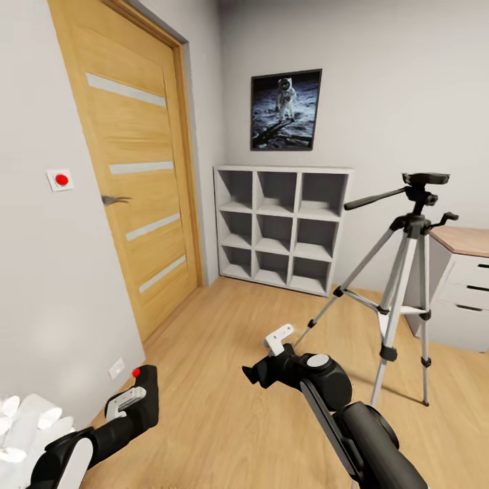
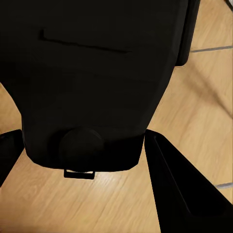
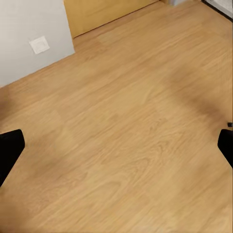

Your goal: Attach the digital camera to the camera tripod in the bedroom.

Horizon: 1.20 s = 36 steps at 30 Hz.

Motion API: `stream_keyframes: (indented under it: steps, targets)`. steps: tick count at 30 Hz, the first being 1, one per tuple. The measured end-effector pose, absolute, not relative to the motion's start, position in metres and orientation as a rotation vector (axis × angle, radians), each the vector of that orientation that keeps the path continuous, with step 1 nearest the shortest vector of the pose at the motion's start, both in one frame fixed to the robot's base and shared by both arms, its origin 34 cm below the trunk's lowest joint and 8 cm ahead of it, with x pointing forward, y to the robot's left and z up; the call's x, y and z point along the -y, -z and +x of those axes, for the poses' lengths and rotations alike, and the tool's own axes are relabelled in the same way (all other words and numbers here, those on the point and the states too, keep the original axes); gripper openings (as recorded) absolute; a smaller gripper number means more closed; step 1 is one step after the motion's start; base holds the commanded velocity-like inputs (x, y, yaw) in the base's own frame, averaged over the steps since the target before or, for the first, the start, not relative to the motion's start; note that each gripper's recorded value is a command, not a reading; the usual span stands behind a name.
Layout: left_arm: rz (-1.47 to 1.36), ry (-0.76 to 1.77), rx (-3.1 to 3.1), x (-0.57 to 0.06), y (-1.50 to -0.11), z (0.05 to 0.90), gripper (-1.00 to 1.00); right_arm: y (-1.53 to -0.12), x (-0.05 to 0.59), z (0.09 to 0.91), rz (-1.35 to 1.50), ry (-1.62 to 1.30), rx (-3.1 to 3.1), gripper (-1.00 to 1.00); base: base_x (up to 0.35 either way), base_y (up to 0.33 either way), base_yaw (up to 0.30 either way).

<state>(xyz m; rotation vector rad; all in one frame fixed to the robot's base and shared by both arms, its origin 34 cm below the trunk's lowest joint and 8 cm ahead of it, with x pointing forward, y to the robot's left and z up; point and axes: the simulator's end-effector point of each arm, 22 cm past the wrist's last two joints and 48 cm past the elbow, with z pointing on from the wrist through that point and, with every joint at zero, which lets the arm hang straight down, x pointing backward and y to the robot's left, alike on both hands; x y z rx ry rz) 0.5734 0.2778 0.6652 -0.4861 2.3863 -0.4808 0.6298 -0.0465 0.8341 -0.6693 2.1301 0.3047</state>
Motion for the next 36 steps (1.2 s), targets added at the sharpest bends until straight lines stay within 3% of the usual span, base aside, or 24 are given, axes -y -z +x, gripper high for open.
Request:
stream_keyframes:
  steps: [11,36]
  targets:
    - [-0.482,0.477,-2.393,-0.277,-0.6629,0.5724,-1.0,-0.8335,0.0474,0.6306,-0.667,-0.304,-2.13,1.0,0.176,0.0,0.182]
    - [-0.478,0.474,-2.396,-0.2767,-0.6624,0.5721,-1.0,-0.834,0.0486,0.6316,-0.662,-0.301,-2.129,1.0,0.335,0.0,0.006]
